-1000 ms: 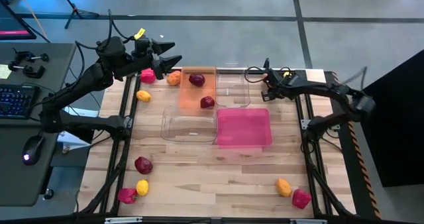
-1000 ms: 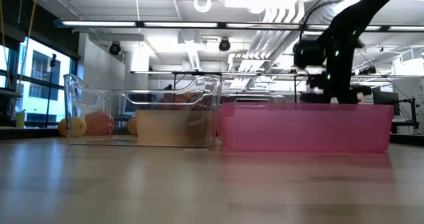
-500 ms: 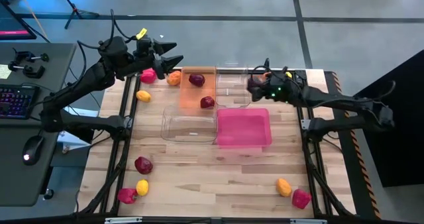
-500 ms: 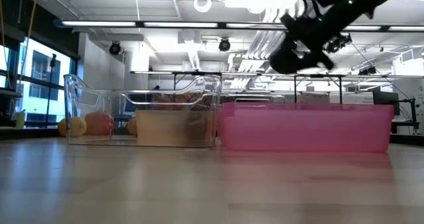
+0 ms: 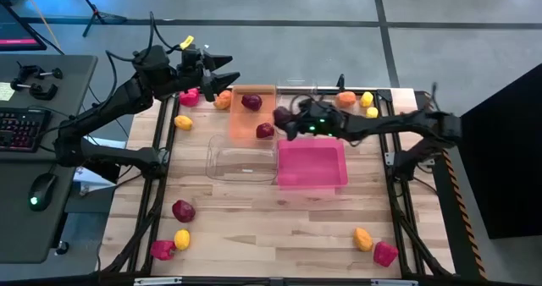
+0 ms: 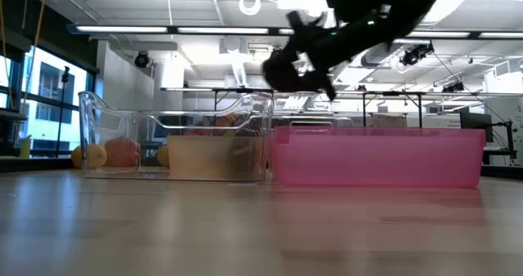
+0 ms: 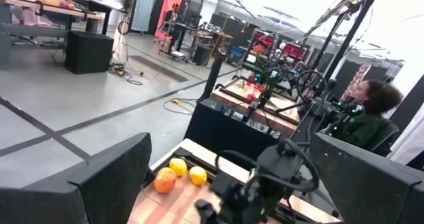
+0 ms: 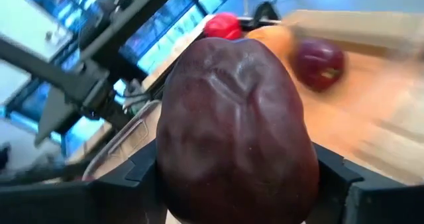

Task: Sort produce into baskets
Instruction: Put the red apple into the orange bin

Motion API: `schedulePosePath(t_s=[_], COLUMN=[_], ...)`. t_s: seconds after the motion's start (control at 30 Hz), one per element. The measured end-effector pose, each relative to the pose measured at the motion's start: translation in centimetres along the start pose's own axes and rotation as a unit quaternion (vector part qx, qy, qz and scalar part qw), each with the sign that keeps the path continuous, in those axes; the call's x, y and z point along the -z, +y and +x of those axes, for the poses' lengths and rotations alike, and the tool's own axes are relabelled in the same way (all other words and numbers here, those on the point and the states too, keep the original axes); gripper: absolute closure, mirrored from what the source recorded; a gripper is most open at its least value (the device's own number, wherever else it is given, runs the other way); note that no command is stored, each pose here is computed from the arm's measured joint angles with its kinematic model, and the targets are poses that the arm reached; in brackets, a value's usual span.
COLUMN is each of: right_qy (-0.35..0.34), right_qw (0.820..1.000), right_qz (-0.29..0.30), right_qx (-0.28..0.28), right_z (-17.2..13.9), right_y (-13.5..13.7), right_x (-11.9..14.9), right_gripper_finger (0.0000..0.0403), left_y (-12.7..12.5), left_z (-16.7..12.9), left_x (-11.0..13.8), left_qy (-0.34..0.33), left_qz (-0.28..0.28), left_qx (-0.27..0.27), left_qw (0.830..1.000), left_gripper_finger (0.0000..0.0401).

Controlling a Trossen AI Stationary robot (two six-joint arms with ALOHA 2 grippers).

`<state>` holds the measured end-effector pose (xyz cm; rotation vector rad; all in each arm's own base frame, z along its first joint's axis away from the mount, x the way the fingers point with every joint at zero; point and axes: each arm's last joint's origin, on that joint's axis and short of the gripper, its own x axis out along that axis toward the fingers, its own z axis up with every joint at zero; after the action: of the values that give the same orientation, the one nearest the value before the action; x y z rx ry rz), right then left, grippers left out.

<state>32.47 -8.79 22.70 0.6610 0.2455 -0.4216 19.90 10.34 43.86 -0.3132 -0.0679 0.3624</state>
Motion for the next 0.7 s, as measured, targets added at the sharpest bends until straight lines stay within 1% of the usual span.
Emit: schedulePosePath(t_s=[0.13, 0.23, 0.3, 0.4, 0.6, 0.7], right_qy=[0.02, 0.016, 0.011, 0.013, 0.005, 0.008], right_qw=[0.999, 0.998, 0.998, 0.999, 0.998, 0.997], right_qz=[-0.045, -0.064, -0.061, -0.049, -0.062, -0.07], right_qx=[-0.004, 0.001, 0.005, 0.015, 0.022, 0.026], right_z=[3.4, 5.5, 6.5, 7.4, 8.0, 8.0], right_y=[0.5, 0.5, 0.5, 0.4, -0.1, -0.4], right_x=[-0.6, -1.5, -2.3, -3.2, -4.2, -4.4], right_gripper_finger=[0.017, 0.0169, 0.0168, 0.0168, 0.0166, 0.0152], left_y=[0.0, 0.0, 0.0, 0.0, 0.0, 0.0], left_z=[0.0, 0.0, 0.0, 0.0, 0.0, 0.0], left_x=[0.0, 0.0, 0.0, 0.0, 0.0, 0.0], left_qy=[-0.001, 0.0, 0.0, 0.001, 0.001, 0.003], left_qz=[0.0, 0.0, -0.005, -0.008, -0.014, -0.013], left_qx=[0.0, 0.0, 0.0, 0.0, 0.0, 0.006], left_qw=[1.0, 1.0, 1.0, 1.0, 1.0, 1.0], left_gripper_finger=[0.0002, 0.0002, 0.0002, 0.0002, 0.0002, 0.0002])
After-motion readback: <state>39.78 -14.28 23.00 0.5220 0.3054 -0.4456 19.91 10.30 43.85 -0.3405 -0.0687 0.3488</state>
